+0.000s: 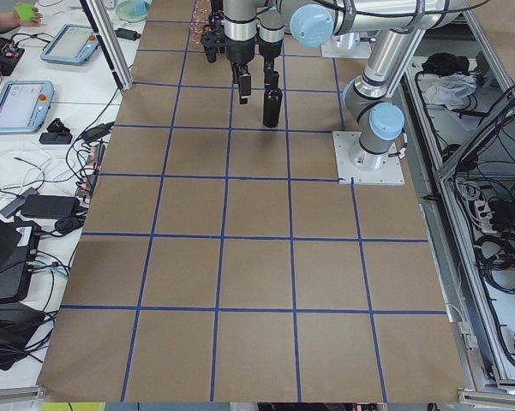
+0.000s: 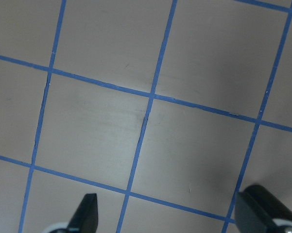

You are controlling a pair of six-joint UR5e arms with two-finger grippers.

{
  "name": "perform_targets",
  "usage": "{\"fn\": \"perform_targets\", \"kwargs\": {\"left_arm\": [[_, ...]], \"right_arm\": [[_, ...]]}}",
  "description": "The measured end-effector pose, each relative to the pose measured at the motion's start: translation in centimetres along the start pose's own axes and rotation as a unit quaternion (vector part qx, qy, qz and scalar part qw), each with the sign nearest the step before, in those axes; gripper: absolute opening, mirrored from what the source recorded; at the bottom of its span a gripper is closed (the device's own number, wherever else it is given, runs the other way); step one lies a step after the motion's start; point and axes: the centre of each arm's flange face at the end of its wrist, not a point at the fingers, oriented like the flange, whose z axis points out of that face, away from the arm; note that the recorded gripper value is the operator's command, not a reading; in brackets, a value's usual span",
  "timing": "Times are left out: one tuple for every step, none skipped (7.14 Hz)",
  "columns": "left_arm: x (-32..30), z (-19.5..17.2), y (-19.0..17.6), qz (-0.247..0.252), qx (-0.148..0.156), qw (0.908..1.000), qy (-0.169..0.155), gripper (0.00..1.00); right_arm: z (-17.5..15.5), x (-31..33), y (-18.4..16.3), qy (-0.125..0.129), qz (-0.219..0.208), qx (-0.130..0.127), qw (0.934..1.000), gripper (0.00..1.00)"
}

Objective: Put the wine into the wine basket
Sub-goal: 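Lower the right gripper over the bottle neck and grasp it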

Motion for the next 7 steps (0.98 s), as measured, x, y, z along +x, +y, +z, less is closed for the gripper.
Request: {"fn": "perform_targets", "kwargs": {"left_arm": [[0.0,0.0,0.0,0.0,-0.001,1.0,0.0,1.0],[0.1,0.0,0.1,0.001,-0.003,1.0,0.0,1.0],[0.1,0.0,0.2,0.001,-0.005,1.0,0.001,1.0],[0.1,0.0,0.3,0.001,-0.006,1.0,0.001,1.0],[0.0,-0.1,0.3,0.001,-0.005,1.0,0.0,1.0],[0.0,-0.2,0.4,0.001,-0.005,1.0,0.0,1.0],[0.0,-0.3,0.5,0.001,-0.004,1.0,0.0,1.0]], "right_arm": [[0.3,0.1,0.3,0.001,0.001,-0.004,1.0,0.76],[0.7,0.2,0.6,0.002,0.003,-0.009,1.0,0.74],[1.0,0.2,0.8,0.001,0.004,-0.016,0.9999,0.7],[1.1,0.2,0.9,-0.001,0.005,-0.019,0.9998,0.56],[1.2,0.2,0.9,-0.001,0.005,-0.021,0.9998,0.39],[1.4,0.2,0.9,0.0,0.005,-0.022,0.9997,0.25],[1.5,0.2,0.9,0.001,0.005,-0.023,0.9997,0.13]]}}
